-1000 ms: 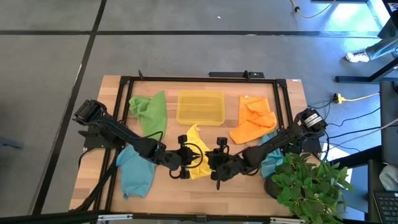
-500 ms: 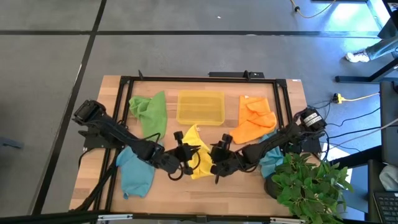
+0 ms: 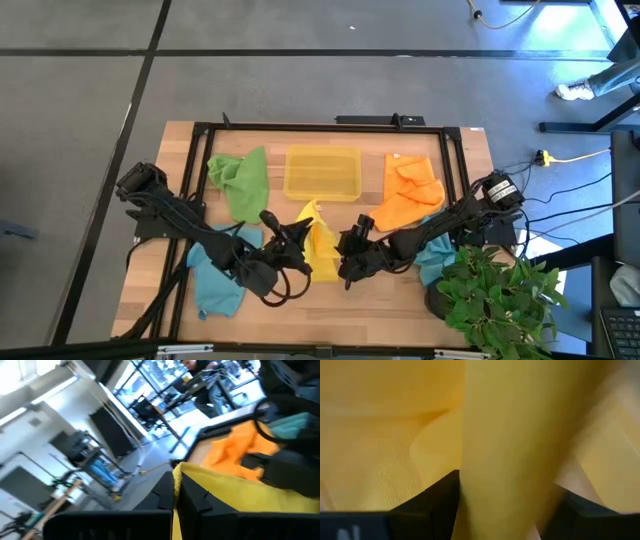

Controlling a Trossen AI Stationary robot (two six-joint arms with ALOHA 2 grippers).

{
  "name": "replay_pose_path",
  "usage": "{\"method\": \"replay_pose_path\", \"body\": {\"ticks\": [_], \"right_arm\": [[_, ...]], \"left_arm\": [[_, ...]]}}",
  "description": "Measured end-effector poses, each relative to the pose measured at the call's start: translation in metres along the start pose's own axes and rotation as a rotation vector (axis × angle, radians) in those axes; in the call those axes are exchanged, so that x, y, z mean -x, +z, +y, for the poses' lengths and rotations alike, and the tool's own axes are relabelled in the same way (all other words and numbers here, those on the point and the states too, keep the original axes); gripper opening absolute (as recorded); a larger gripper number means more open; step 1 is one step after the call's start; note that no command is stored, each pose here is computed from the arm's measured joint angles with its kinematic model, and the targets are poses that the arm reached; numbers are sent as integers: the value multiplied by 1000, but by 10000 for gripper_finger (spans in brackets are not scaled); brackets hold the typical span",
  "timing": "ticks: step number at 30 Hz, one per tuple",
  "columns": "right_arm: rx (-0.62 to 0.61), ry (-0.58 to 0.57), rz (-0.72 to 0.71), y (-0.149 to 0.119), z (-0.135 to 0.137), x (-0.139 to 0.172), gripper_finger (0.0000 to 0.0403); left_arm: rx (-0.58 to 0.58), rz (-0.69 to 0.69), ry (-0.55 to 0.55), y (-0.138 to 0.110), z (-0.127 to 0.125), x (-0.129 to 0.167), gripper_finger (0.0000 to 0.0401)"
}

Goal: Fold microfiber towels
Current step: Fold the yellow towel

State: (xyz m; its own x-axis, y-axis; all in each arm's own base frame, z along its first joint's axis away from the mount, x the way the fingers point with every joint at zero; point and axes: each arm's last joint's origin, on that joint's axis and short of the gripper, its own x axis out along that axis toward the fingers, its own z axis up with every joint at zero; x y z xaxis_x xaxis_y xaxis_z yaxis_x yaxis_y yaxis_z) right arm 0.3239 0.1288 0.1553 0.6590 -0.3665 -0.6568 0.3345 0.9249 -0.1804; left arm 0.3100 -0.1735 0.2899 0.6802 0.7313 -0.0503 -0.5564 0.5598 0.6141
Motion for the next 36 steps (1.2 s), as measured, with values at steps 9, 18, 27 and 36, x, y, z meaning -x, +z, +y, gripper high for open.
{"method": "replay_pose_path", "body": {"ticks": [9, 18, 27, 36], "right_arm": [[84, 8, 7, 0, 0, 0, 203], [158, 64, -4, 10, 12, 22, 174], [121, 189, -99, 20, 21, 53, 157], [122, 314, -85, 13, 25, 49, 156]], "left_arm": [[-69, -5, 44, 34, 17, 12, 0], [-83, -28, 38, 32, 13, 48, 0], [15, -101, -167, 13, 0, 81, 0], [56, -94, -155, 6, 0, 86, 0]]}}
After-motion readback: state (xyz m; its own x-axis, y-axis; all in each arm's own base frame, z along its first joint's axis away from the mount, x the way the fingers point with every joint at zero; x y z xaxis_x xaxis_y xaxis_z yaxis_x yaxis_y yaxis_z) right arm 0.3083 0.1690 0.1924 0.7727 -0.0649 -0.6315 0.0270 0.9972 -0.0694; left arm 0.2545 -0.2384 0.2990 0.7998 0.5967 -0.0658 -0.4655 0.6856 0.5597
